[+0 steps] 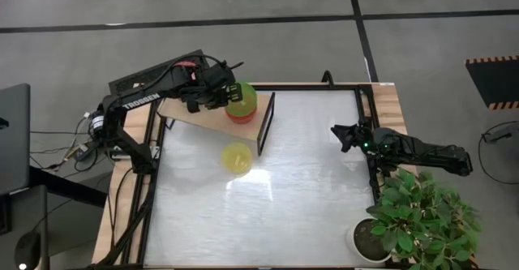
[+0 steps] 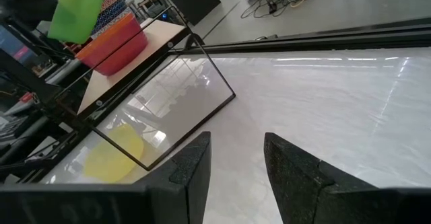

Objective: Place and stack bowls onto a shelf
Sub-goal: Stack the green bowl on top of the orange bowl on the shelf

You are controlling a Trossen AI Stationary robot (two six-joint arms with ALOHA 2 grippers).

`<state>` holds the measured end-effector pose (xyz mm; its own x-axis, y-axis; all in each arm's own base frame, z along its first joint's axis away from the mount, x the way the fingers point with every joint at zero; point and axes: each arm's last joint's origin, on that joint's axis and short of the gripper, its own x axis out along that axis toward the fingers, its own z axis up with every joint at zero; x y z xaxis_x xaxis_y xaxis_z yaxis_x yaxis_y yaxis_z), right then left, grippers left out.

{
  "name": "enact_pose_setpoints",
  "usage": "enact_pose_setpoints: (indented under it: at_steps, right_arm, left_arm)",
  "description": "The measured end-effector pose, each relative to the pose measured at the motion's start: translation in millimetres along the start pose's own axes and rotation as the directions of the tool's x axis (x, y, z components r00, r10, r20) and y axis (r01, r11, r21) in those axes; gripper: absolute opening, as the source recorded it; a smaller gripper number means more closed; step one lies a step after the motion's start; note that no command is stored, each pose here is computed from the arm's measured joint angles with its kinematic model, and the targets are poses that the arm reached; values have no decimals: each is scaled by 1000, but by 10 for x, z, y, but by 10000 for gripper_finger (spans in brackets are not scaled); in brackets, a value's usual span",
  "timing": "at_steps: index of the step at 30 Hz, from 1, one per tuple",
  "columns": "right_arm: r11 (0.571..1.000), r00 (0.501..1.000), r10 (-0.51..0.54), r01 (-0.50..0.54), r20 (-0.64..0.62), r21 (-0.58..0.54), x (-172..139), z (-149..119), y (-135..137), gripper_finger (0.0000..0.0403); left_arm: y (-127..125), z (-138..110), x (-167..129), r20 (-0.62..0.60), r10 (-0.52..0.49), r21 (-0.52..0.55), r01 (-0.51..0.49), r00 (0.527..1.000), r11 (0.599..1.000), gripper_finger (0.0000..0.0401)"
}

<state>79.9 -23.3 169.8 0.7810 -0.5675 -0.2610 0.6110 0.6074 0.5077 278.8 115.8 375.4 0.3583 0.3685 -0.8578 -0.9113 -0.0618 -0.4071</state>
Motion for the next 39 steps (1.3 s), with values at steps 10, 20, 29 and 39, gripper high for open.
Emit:
enact_pose_setpoints:
  at_steps: [10,20,29,39]
  right_arm:
    - [1000,1000,0,0,0,-4,0,-1,-1,164]
    - [1000,1000,0,0,0,-3,0,-1,0,164]
    - [1000,1000,0,0,0,-3,0,-1,-1,164]
    - [1000,1000,1,-1,-2,-3,0,-1,0,164]
  left_arm:
    - [-23,8,0,10,-23,33,22,1000,999,43]
    - [-73,22,-3,18,-76,42,75,997,996,123]
    - [-56,9,-72,-48,-112,157,118,993,980,147]
    - [-43,-38,-124,-34,-107,200,111,994,973,87]
